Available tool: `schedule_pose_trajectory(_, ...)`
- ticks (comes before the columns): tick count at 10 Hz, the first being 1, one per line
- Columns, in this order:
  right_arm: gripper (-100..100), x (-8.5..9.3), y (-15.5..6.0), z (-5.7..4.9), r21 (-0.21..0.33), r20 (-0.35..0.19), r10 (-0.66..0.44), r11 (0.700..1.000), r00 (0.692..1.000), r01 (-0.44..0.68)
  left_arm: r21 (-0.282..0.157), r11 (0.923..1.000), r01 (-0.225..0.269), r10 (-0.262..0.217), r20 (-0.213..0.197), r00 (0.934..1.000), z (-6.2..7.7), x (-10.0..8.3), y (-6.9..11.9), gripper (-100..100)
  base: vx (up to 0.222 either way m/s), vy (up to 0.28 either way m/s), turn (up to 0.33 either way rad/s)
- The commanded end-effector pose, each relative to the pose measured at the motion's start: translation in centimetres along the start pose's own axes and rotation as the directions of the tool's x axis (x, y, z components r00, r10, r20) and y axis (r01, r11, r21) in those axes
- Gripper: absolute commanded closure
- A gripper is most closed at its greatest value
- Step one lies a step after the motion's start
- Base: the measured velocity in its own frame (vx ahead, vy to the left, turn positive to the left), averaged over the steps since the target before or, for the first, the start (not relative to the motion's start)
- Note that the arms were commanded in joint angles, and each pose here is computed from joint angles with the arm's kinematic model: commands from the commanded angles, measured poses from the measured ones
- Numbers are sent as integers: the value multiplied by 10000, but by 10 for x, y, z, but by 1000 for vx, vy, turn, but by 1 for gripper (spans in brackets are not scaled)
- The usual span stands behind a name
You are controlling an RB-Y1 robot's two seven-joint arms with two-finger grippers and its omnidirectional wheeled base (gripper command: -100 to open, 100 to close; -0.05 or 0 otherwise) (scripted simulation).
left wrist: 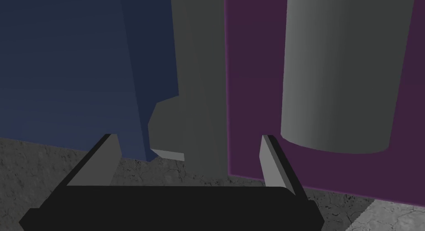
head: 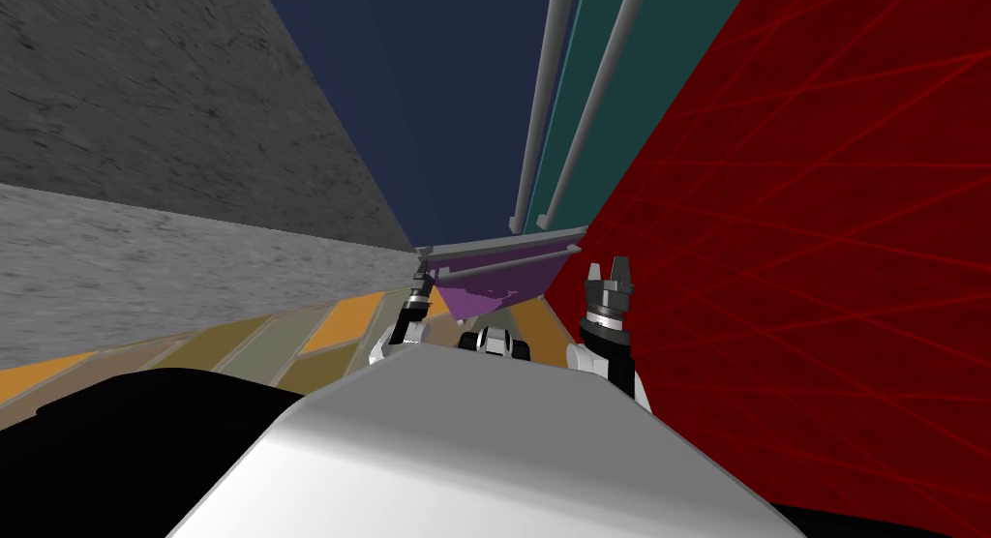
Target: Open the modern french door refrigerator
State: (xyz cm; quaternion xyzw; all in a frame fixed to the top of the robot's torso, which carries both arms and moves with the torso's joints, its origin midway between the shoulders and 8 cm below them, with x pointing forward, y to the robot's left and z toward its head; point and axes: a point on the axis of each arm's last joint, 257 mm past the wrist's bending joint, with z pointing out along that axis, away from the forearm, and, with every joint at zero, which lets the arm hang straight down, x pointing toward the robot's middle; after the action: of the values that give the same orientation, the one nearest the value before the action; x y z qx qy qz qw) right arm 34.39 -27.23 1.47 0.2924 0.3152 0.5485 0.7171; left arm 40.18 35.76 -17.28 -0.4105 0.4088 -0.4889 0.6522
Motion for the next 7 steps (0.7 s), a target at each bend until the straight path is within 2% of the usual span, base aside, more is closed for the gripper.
schedule_pose_trajectory(1,0,0,0,0,0,0,0,10000,10000,0,-321,9994,130,-124,185,9998,-4,-5,19,-100,36,-32,33)
schedule_pose_trajectory(2,0,0,0,0,0,0,0,10000,10000,0,-583,9979,283,-262,370,9990,-9,-8,33,-100,48,-43,65)
schedule_pose_trajectory(5,0,0,0,0,0,0,0,10000,10000,0,-957,9934,632,-563,732,9957,-18,-9,55,-100,32,-43,43)
schedule_pose_trajectory(7,0,0,0,0,0,0,0,10000,10000,0,-1172,9883,972,-851,1038,9909,-25,-7,68,-100,27,-27,27)
